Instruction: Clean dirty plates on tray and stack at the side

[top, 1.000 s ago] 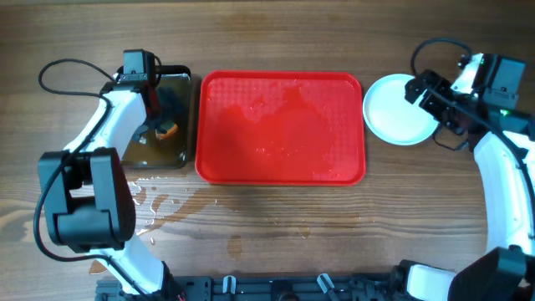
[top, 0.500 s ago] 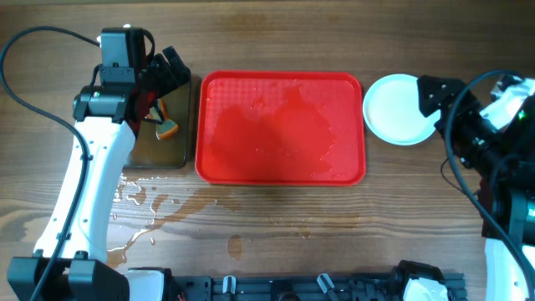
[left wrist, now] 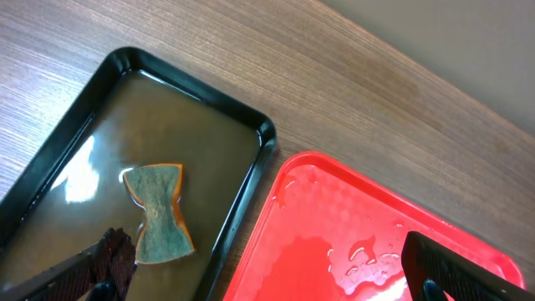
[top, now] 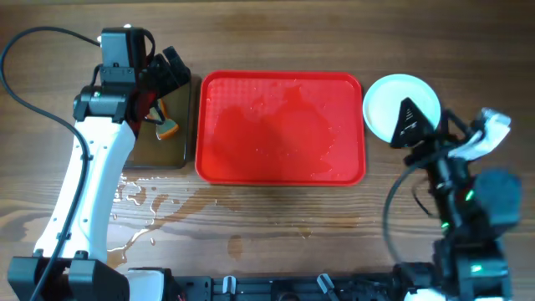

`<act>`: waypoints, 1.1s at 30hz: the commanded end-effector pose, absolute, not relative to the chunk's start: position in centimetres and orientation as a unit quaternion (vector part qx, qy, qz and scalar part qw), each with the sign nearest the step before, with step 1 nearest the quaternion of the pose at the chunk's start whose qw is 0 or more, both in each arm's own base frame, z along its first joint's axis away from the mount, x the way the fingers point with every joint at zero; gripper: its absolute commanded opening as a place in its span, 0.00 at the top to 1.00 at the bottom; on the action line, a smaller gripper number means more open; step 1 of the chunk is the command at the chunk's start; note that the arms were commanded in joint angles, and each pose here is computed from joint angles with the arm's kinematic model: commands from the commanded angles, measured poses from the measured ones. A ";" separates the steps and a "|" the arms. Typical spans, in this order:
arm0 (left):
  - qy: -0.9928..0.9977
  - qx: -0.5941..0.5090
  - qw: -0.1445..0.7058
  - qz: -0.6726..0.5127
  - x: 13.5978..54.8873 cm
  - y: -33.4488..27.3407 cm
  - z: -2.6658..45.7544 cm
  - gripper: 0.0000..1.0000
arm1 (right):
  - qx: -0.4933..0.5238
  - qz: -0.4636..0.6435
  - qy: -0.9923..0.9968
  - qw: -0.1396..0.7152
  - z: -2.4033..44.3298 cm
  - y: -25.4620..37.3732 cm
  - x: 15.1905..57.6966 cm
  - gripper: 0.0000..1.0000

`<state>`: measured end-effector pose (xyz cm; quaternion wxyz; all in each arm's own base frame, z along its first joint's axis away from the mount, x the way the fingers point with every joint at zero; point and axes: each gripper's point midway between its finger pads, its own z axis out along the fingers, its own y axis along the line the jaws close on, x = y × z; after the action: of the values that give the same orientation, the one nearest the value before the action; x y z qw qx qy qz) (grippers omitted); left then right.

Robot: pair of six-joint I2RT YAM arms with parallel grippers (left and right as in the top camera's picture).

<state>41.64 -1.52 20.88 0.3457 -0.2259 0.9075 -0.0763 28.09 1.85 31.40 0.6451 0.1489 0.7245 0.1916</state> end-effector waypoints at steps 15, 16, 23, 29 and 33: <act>0.907 -0.226 0.345 -0.080 41.7 -1.8 20.8 0.00 | 0.137 0.142 0.687 0.699 17.9 0.9 24.6 0.00; 0.907 -0.226 0.345 -0.080 41.7 -1.7 20.8 0.00 | 0.137 0.142 0.687 0.699 17.9 0.9 24.6 0.00; 0.907 -0.226 0.345 -0.080 41.7 -1.8 20.8 0.00 | 0.137 0.142 0.687 0.699 17.9 0.9 24.6 0.00; 0.893 -0.209 0.394 -0.057 40.2 -0.7 24.1 0.00 | 0.137 0.142 0.687 0.699 17.9 0.9 24.6 0.00; 0.813 -0.204 0.535 -0.102 36.2 -0.4 23.8 0.00 | 0.137 0.142 0.687 0.699 17.9 0.9 24.6 0.00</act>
<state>40.16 -0.88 26.98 0.4866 -0.2086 0.8427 -0.0983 24.71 0.77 17.66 0.6936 0.1452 0.6905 0.1450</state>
